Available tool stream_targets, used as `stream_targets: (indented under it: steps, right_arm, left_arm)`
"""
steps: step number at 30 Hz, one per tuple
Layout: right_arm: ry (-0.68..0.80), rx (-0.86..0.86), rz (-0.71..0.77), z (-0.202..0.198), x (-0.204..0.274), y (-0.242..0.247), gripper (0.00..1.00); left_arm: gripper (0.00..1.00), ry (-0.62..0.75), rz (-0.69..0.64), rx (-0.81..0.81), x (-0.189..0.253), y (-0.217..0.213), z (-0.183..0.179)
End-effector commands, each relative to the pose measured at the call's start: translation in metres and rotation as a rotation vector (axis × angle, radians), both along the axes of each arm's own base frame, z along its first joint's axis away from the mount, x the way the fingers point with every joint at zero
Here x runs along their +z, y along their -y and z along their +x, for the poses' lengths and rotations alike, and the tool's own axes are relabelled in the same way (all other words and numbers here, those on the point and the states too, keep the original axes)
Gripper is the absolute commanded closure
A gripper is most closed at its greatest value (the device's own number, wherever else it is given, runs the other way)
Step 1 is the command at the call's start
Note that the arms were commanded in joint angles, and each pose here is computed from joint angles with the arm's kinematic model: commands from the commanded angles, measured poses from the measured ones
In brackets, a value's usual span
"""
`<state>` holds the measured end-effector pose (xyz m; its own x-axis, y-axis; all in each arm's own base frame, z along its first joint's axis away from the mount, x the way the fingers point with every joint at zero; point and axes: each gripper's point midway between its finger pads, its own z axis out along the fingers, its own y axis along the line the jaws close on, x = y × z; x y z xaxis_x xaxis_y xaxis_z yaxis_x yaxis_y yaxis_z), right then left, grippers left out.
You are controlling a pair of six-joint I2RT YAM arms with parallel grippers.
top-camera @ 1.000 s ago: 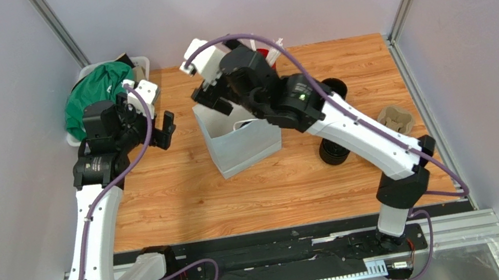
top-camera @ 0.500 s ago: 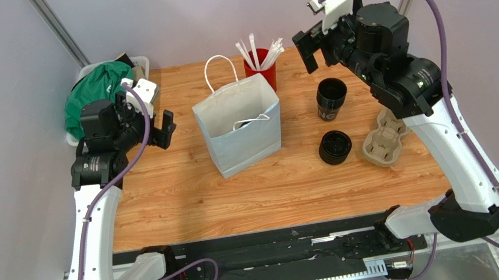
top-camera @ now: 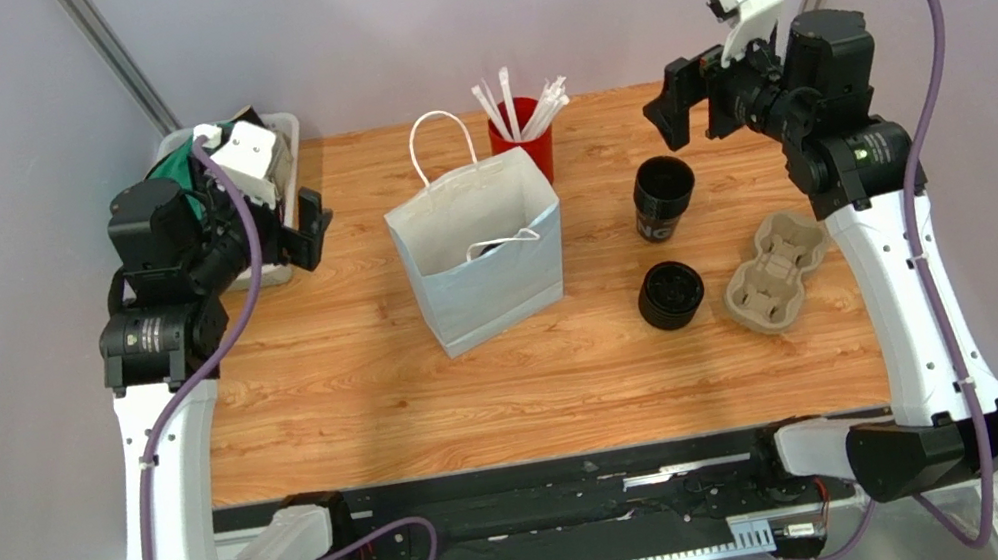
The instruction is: Pack the takeout coffee
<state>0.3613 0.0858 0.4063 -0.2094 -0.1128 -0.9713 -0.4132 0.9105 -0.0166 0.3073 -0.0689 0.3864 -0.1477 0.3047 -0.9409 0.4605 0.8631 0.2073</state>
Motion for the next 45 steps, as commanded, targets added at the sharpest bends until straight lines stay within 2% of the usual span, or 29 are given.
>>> stream_targets:
  steps: [1, 4, 7, 13, 21, 24, 32, 45]
  right_arm:
    - [0.092, 0.083, 0.095, -0.015, 0.039, -0.008, 0.01]
    - [0.072, 0.057, 0.102, -0.014, 0.035, 0.000, 0.01]
    - [0.049, 0.052, 0.124, -0.013, 0.030, 0.002, 0.01]
    - [0.041, 0.017, 0.132, -0.021, 0.036, 0.006, 0.01]
    - [0.046, -0.036, 0.118, -0.030, 0.043, 0.016, 0.01]
    - [0.041, -0.016, 0.125, -0.033, 0.042, 0.012, 0.01]
    - [0.020, 0.034, 0.145, -0.034, 0.038, 0.003, 0.01]
    - [0.011, 0.007, 0.166, -0.033, 0.036, 0.005, 0.02]
  left_arm:
    - [0.01, 0.035, 0.022, 0.063, 0.022, -0.013, -0.005]
    - [0.01, 0.068, 0.043, 0.141, 0.037, -0.028, -0.008]
    - [0.01, 0.090, -0.022, 0.180, 0.049, -0.036, -0.013]
    - [0.01, 0.053, -0.080, 0.185, 0.039, -0.040, -0.014]
    - [0.01, 0.083, -0.183, 0.190, 0.061, -0.051, -0.017]
    - [0.01, 0.057, -0.228, 0.174, 0.051, -0.050, -0.015]
    - [0.01, 0.030, -0.221, 0.190, 0.036, -0.053, -0.015]
    - [0.01, 0.022, -0.217, 0.204, 0.028, -0.057, -0.013]
